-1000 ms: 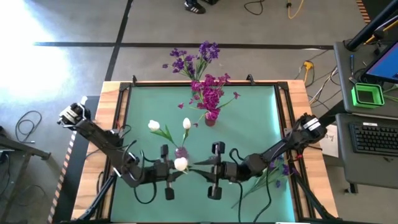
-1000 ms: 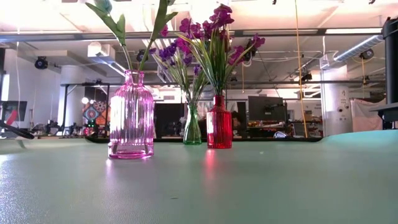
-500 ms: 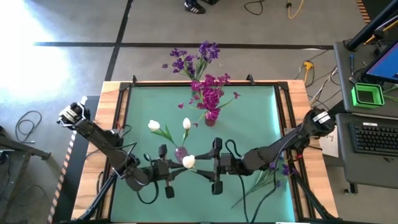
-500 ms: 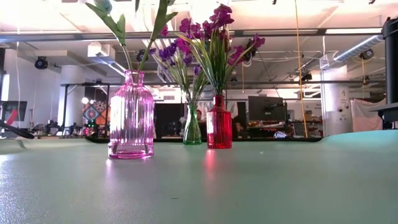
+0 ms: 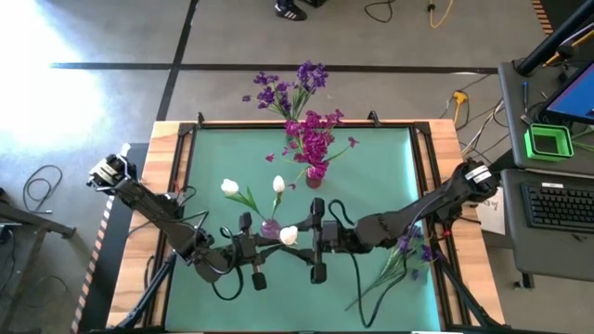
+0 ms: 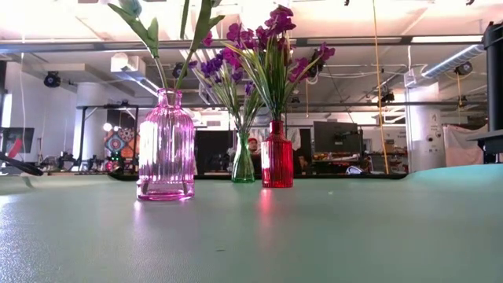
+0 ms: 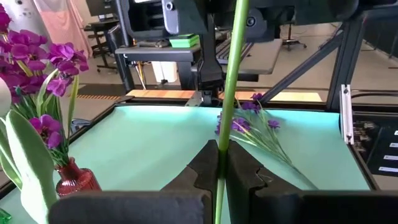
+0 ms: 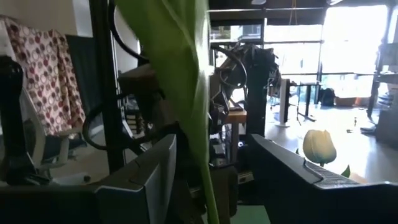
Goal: Sort flowers into vase by color
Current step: Put the white flower into the purple vase
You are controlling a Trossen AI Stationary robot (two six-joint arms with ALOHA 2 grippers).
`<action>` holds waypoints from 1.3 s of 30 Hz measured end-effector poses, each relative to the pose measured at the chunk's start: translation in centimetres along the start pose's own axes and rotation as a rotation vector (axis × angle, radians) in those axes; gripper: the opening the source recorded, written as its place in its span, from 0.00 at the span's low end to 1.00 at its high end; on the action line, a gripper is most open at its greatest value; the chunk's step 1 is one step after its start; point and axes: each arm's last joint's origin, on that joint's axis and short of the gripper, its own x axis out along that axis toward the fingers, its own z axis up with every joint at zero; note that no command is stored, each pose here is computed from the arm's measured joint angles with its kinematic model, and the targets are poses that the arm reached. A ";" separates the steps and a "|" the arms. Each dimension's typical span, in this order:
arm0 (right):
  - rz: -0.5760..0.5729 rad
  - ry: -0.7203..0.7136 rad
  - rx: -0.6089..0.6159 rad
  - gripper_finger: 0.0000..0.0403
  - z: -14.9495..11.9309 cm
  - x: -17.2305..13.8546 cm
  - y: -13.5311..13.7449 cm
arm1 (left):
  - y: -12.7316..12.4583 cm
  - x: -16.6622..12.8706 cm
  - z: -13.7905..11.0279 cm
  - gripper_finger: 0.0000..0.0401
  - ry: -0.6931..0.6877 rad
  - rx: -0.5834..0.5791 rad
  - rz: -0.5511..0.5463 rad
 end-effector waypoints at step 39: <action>-0.167 0.033 -0.051 0.03 0.3 1.3 -2.6 | 7.8 -9.9 7.2 0.42 -0.080 -0.073 -0.176</action>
